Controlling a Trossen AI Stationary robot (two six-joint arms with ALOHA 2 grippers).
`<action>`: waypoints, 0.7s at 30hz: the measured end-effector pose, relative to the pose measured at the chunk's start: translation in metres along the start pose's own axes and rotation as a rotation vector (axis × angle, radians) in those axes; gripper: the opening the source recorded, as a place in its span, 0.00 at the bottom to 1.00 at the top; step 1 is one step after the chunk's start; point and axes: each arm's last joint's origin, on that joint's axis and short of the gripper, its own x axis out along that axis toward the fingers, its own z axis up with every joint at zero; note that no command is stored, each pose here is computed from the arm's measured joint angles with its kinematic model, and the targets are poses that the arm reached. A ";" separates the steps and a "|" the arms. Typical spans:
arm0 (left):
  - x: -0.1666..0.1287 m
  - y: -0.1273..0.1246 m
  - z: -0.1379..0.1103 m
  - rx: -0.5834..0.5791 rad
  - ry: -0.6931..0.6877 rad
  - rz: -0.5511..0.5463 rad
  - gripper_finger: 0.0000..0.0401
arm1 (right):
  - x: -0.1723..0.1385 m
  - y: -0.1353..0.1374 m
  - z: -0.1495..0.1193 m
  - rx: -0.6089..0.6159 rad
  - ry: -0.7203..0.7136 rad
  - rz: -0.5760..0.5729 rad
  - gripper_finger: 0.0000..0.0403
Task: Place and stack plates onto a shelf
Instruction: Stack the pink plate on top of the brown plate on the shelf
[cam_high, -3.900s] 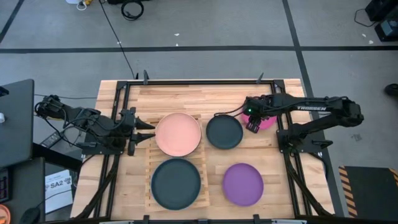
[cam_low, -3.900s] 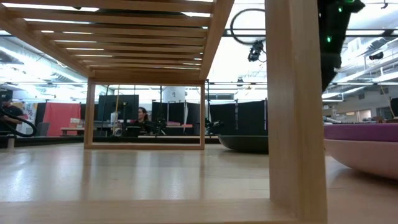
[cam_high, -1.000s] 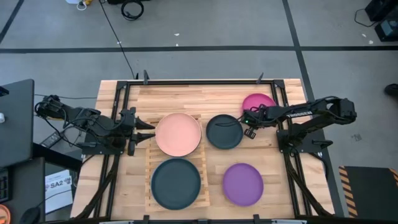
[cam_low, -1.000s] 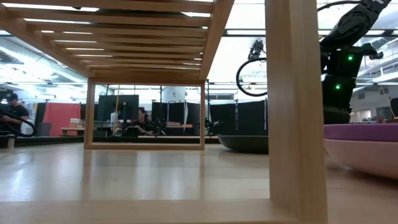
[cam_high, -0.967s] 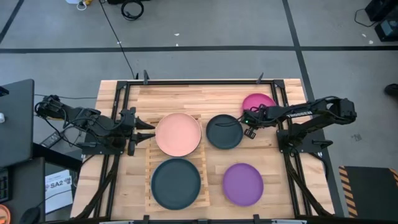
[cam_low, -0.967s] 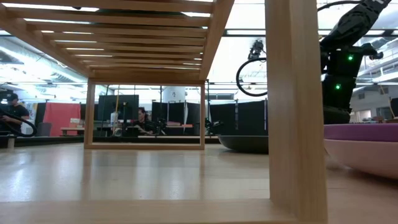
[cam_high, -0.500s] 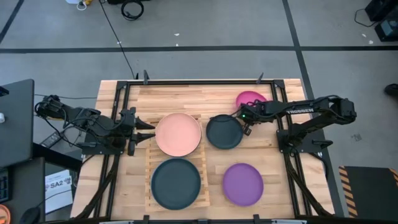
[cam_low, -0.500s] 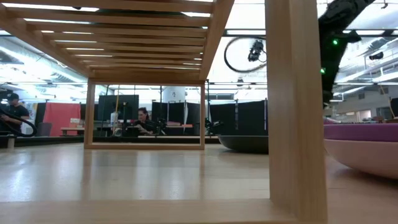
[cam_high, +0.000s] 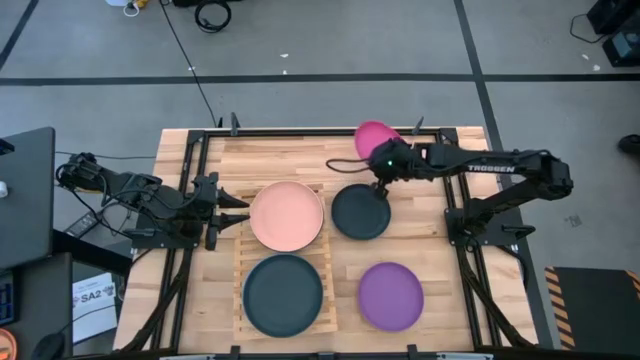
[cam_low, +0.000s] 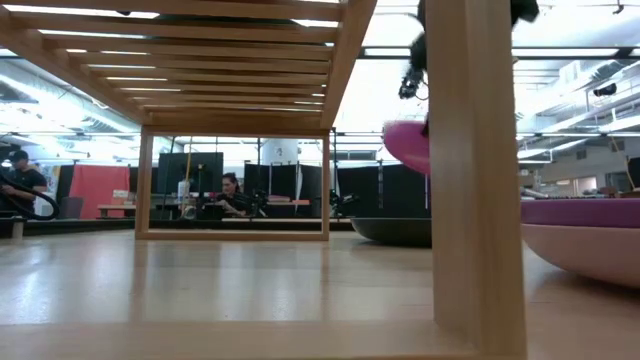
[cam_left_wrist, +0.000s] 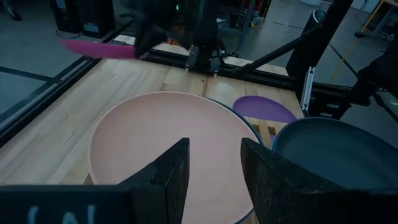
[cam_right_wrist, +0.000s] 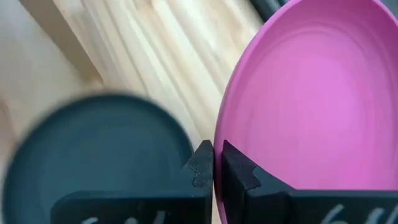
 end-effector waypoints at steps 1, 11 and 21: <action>0.000 0.000 0.000 0.000 0.000 0.000 0.38 | -0.005 0.000 0.006 -0.001 -0.023 0.003 0.04; 0.000 0.000 0.000 0.000 0.000 0.000 0.38 | -0.052 0.014 0.051 -0.084 -0.247 0.069 0.04; 0.000 0.000 0.000 0.000 0.000 0.000 0.38 | -0.101 0.048 0.080 -0.209 -0.566 0.189 0.04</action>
